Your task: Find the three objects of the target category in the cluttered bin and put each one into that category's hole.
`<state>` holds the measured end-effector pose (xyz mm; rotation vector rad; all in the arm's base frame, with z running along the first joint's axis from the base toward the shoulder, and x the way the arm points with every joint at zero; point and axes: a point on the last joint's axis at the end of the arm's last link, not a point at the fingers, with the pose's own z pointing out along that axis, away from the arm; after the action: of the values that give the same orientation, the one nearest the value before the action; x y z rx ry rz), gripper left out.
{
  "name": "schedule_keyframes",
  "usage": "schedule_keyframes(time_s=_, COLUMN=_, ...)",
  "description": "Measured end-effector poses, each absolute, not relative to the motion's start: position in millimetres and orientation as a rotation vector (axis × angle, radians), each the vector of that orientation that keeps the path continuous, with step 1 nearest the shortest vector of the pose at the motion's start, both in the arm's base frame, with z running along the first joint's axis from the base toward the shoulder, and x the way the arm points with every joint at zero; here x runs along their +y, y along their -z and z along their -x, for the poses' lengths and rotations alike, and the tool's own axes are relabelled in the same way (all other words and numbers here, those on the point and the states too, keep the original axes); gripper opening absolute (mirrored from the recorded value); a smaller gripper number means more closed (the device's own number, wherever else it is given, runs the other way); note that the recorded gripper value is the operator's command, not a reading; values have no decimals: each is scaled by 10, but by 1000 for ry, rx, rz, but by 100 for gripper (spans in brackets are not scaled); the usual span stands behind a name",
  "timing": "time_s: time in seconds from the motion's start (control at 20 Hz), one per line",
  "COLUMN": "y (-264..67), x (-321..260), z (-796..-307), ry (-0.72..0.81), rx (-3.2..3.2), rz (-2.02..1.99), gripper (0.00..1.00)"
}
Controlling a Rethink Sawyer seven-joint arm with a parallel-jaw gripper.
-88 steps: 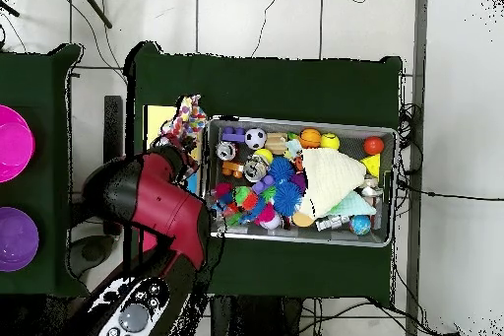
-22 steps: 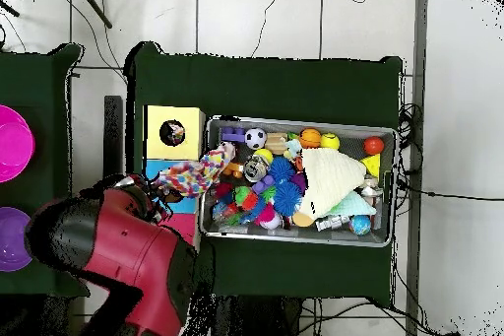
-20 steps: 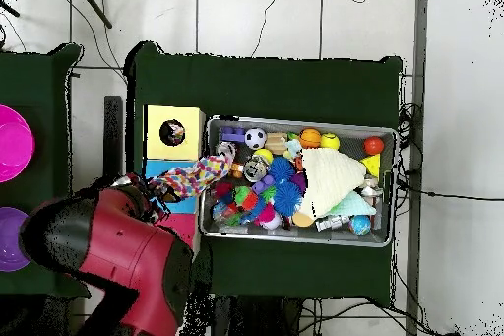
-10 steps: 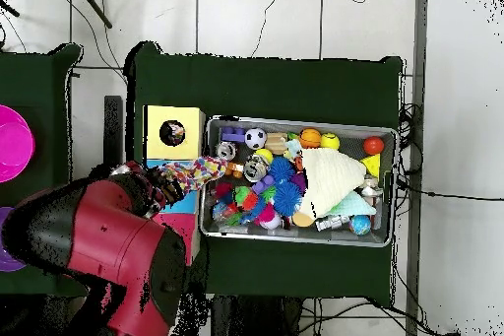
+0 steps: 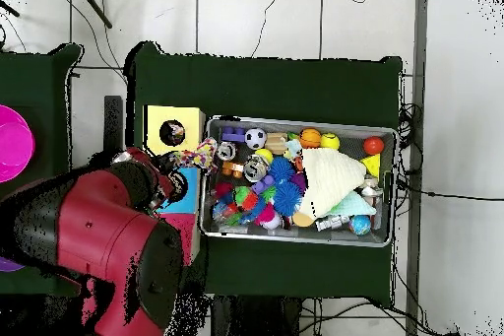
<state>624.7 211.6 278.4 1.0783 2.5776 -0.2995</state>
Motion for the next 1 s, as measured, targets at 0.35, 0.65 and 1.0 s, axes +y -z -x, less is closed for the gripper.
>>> schedule_keyframes(time_s=0.35, y=-2960, x=1857, z=-6402, ry=302, rx=2541, rz=-1097, gripper=0)
schedule_keyframes(time_s=0.65, y=-3291, x=1858, z=-6493, ry=322, rx=2544, rz=-1075, gripper=0)
schedule_keyframes(time_s=1.0, y=-3564, x=1992, z=-6521, ry=326, rx=2576, rz=-1063, gripper=0)
